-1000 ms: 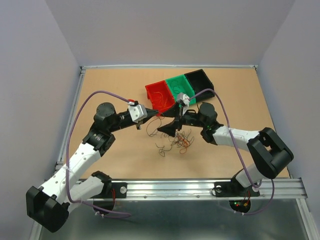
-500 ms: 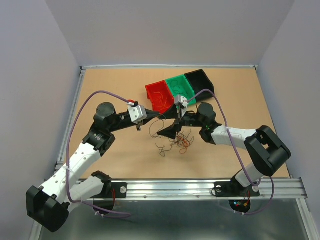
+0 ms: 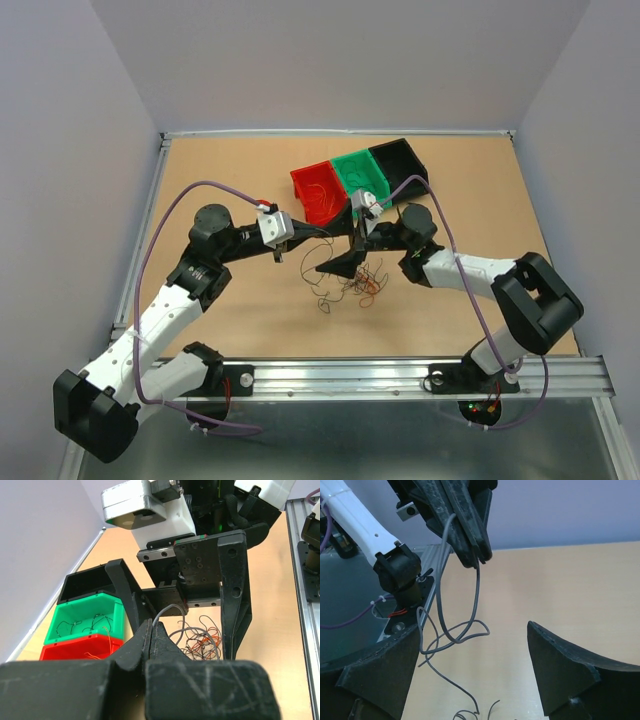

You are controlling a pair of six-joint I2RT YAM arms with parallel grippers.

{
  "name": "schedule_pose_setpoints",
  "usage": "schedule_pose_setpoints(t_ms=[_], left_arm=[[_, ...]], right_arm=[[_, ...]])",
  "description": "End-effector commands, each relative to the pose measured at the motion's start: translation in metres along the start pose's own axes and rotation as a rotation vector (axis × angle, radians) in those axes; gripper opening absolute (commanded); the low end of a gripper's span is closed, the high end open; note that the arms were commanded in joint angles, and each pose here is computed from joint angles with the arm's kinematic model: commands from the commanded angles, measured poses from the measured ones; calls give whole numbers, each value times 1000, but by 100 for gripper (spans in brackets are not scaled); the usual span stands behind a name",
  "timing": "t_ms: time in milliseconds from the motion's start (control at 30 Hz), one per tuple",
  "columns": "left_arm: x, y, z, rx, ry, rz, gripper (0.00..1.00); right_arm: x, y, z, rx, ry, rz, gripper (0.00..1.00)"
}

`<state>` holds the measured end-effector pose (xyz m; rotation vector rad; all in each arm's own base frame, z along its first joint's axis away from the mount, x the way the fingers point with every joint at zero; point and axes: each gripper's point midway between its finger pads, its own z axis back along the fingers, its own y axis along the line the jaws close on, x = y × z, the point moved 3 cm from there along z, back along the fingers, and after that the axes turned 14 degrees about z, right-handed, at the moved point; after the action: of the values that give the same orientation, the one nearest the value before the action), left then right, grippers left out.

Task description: Untangle the cables

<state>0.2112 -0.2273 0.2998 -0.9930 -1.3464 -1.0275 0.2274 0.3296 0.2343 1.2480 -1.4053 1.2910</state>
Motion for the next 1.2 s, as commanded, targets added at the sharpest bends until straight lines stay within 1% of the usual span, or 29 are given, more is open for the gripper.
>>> schedule_pose_setpoints(t_ms=[0, 67, 100, 133, 167, 233, 267, 400, 467, 500, 567, 600, 633, 667, 733, 767, 833, 867, 900, 933, 967, 1033, 1067, 1133, 1167], left_arm=[[16, 2, 0, 9, -45, -26, 0], [16, 2, 0, 3, -44, -25, 0], [15, 1, -1, -8, -39, -22, 0], [14, 1, -1, -11, -36, -17, 0], [13, 1, -1, -13, -34, -15, 0], [13, 2, -2, -13, -32, -17, 0], [13, 2, -2, -11, -31, -16, 0], [13, 3, 0, -2, -29, -26, 0], [11, 7, 2, 21, -22, -41, 25], [11, 11, 4, 58, -35, -38, 48], [12, 17, 8, 98, -50, -38, 66], [13, 20, 11, 121, -64, -47, 78], [14, 21, 13, 131, -73, -45, 82], [15, 27, 16, 166, -82, -36, 85], [14, 35, 16, 210, -85, -16, 93], [14, 39, 16, 225, -81, -5, 93], [7, 47, 13, 224, -50, 23, 94], [5, 48, 11, 214, -38, 25, 94], [2, 49, 9, 208, -24, 21, 94], [-3, 52, 6, 205, -5, 30, 94], [-6, 54, 5, 205, 2, 34, 94], [-14, 58, 3, 207, 23, 32, 94], [-16, 59, 2, 207, 28, 29, 94], [-22, 63, 0, 210, 44, 32, 94], [-24, 64, -1, 212, 48, 29, 94]], right_arm=[[34, 7, -4, 57, -77, 114, 84], [36, 8, -3, 56, -79, 111, 72], [36, 9, -2, 56, -80, 112, 58], [38, 9, -2, 53, -82, 112, 51], [38, 10, -2, 53, -83, 113, 34], [38, 9, -2, 45, -82, 108, 14], [39, 9, -2, 44, -84, 105, 1], [36, 2, -3, -4, -80, 72, 1], [33, -9, -4, -73, -74, 41, 1], [25, -15, -5, -98, -43, 6, 1], [15, -36, -2, -206, -6, -21, 0], [4, -53, 5, -302, 40, -58, 1], [0, -53, 6, -303, 52, -66, 1], [-2, -73, 19, -400, 62, -76, 0], [-3, -93, 36, -481, 72, -101, 1], [0, -117, 56, -572, 70, -112, 0], [1, -142, 78, -675, 74, -128, 1], [4, -166, 97, -774, 69, -124, 0], [5, -178, 107, -825, 75, -122, 1], [-1, -188, 117, -877, 104, -131, 0], [-9, -206, 133, -983, 138, -105, 1], [-9, -228, 146, -1107, 171, -64, 1], [-11, -239, 160, -1209, 197, -27, 1], [-16, -260, 172, -1311, 231, -4, 0], [-17, -269, 185, -1382, 257, 14, 1]])
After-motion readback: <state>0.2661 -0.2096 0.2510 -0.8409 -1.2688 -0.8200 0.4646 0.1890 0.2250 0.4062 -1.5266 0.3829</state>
